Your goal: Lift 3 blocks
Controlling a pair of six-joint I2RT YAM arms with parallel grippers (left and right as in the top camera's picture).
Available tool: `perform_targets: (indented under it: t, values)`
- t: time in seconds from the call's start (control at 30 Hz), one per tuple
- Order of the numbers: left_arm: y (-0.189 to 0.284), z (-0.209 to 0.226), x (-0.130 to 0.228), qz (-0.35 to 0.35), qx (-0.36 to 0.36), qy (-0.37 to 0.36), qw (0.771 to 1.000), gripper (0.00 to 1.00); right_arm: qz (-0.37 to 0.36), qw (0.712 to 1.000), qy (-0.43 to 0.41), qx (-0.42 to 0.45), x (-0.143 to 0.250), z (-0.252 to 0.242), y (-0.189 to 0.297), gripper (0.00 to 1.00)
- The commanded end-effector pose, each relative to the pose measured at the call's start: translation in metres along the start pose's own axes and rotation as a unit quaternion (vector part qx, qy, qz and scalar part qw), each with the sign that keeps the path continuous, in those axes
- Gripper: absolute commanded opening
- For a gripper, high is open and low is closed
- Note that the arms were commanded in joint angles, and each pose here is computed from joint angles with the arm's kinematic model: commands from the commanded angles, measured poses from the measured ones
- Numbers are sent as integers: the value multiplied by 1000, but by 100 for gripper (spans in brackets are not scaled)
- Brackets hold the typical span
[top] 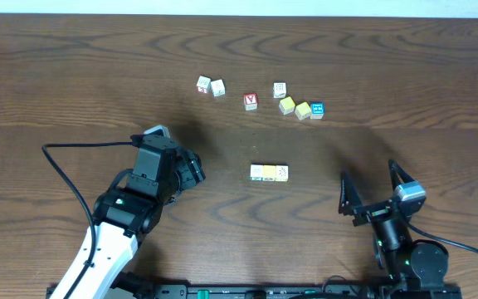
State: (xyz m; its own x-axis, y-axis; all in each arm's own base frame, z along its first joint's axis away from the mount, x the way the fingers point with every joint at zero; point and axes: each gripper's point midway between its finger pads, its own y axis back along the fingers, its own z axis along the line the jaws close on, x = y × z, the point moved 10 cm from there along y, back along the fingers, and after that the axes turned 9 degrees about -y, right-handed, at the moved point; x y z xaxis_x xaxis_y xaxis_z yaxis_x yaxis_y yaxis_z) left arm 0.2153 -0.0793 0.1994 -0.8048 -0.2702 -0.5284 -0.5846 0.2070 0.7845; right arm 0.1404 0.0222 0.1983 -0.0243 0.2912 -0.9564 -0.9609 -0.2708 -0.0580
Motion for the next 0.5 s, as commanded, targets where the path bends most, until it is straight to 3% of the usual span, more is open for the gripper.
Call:
perform_targets:
  t: [0.0,0.47]
  values:
    - [2,0,-4,-11,-5,-5,1000,76,1,1000,7,15,11,-8,-2,99]
    - [2,0,-4,-10,-5,-5,1000,75,0,996,10,85,17,-20,-1,99]
